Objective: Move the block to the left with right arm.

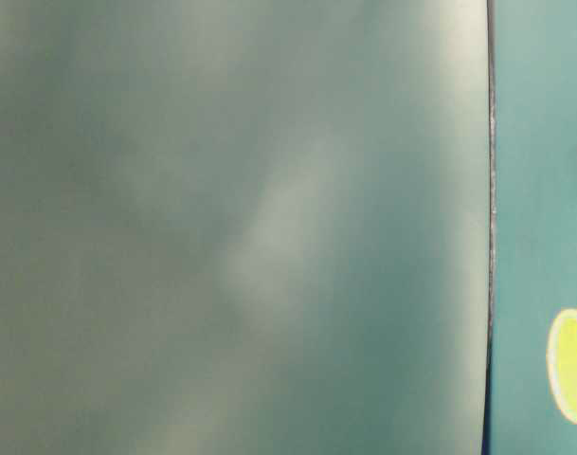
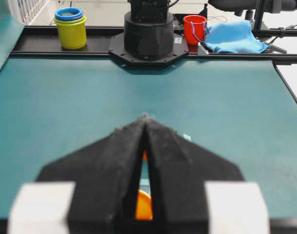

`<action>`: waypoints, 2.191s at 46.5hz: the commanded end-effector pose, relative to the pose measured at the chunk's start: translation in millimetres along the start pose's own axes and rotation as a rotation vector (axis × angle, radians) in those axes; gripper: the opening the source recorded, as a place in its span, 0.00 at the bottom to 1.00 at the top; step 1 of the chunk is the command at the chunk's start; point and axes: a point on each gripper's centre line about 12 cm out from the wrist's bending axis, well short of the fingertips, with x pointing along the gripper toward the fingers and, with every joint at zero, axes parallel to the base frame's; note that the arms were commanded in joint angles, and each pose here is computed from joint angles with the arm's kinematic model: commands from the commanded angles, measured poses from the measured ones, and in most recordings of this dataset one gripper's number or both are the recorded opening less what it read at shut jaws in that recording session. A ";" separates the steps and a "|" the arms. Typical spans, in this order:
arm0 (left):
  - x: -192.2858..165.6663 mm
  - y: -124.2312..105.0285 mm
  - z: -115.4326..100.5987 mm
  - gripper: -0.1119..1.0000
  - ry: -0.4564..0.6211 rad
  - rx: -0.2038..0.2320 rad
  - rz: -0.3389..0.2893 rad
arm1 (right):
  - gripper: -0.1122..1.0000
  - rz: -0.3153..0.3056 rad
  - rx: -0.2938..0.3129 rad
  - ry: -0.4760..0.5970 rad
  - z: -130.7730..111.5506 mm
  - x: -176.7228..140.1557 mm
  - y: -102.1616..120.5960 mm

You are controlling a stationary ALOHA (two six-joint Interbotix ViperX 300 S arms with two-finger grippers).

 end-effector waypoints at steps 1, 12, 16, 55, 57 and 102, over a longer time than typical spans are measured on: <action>3.8 -1.0 10.1 0.10 -0.021 0.003 -0.006 | 0.09 0.003 0.011 -0.012 4.7 2.3 0.7; 2.7 -0.8 11.4 0.10 -0.023 -0.007 -0.005 | 0.10 -0.022 0.013 0.106 -2.8 16.0 -4.5; 2.7 -0.8 10.5 0.10 -0.015 -0.007 -0.005 | 0.10 -0.036 0.016 0.129 -5.7 21.9 -7.7; -19.7 -0.9 16.4 0.10 0.011 0.015 -0.006 | 0.55 -0.048 0.032 0.443 -68.5 100.0 -12.8; -25.6 -0.8 18.7 0.10 0.008 0.015 -0.005 | 0.55 -0.051 0.038 0.476 -75.3 106.2 -13.5; -80.1 0.0 14.0 0.10 0.003 0.013 0.000 | 0.65 -0.031 0.099 0.784 -165.9 119.1 4.0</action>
